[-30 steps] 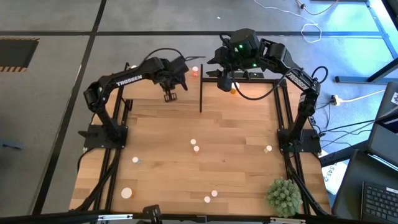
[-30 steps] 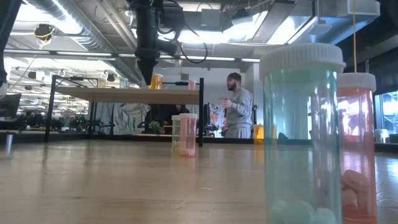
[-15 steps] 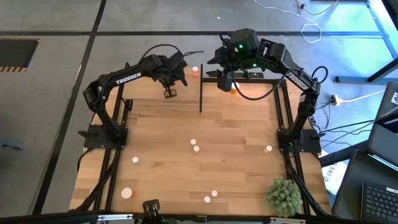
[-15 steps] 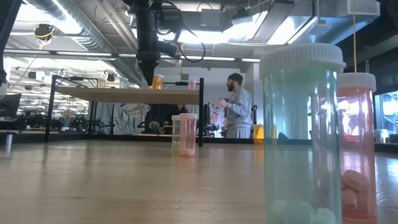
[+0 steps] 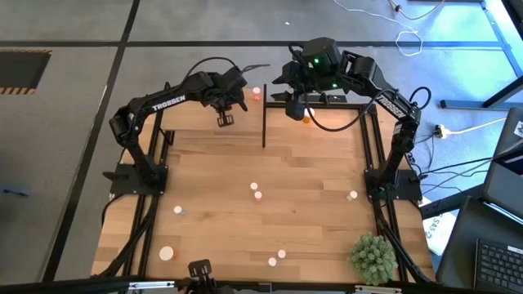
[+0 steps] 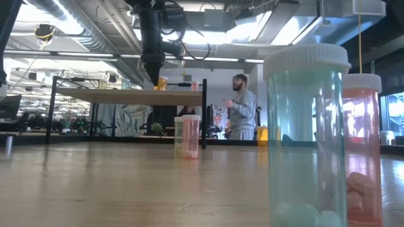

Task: Pick and place medicine bottles onto shelf by color
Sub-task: Put the middle left big orange pill bottle on the shelf, then put the top small red pill bottle on the shelf

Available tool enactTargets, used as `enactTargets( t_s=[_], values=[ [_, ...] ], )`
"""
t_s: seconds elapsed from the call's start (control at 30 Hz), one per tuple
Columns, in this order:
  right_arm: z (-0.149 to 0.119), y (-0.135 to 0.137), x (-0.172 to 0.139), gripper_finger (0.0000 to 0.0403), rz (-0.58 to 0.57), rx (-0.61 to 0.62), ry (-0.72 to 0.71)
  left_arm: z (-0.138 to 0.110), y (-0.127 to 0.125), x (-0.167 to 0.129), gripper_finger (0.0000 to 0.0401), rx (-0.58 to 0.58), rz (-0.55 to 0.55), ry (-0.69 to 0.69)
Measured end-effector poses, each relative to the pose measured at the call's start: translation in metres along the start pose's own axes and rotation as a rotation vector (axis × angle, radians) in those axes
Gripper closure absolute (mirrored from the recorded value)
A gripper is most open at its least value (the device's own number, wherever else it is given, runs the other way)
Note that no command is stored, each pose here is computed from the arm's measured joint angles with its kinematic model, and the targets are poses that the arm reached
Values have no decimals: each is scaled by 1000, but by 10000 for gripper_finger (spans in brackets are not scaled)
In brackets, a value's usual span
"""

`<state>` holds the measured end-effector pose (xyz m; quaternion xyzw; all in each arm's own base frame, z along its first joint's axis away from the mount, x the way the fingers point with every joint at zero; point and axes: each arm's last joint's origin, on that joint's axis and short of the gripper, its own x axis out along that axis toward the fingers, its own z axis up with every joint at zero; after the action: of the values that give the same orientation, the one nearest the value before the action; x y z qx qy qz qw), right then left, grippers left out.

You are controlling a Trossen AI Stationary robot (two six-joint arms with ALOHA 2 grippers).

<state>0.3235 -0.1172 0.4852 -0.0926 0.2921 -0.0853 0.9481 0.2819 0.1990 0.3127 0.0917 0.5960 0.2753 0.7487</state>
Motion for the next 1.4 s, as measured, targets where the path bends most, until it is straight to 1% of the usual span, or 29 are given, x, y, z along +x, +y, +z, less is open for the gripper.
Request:
enactTargets(
  t_s=[0.23, 0.33, 0.6, 0.83, 0.93, 1.17, 1.4],
  values=[
    [0, 0, 0, 210, 0, 0, 0, 0, 0, 0, 401, -2, 18, 2],
    [0, 0, 0, 210, 0, 0, 0, -2, 1, -7, 401, -9, 25, -2],
    [0, 0, 0, 210, 0, 0, 0, -12, -1, -39, 401, -28, 63, -34],
    [0, 0, 0, 210, 0, 0, 0, -21, -7, -75, 401, -63, 74, -130],
    [0, 0, 0, 210, 0, 0, 0, -28, -13, -91, 401, -79, 61, -153],
    [0, 0, 0, 210, 0, 0, 0, -53, -25, -130, 401, -146, 15, -188],
    [0, 0, 0, 210, 0, 0, 0, -81, -42, -154, 401, -244, -98, -123]
  ],
)
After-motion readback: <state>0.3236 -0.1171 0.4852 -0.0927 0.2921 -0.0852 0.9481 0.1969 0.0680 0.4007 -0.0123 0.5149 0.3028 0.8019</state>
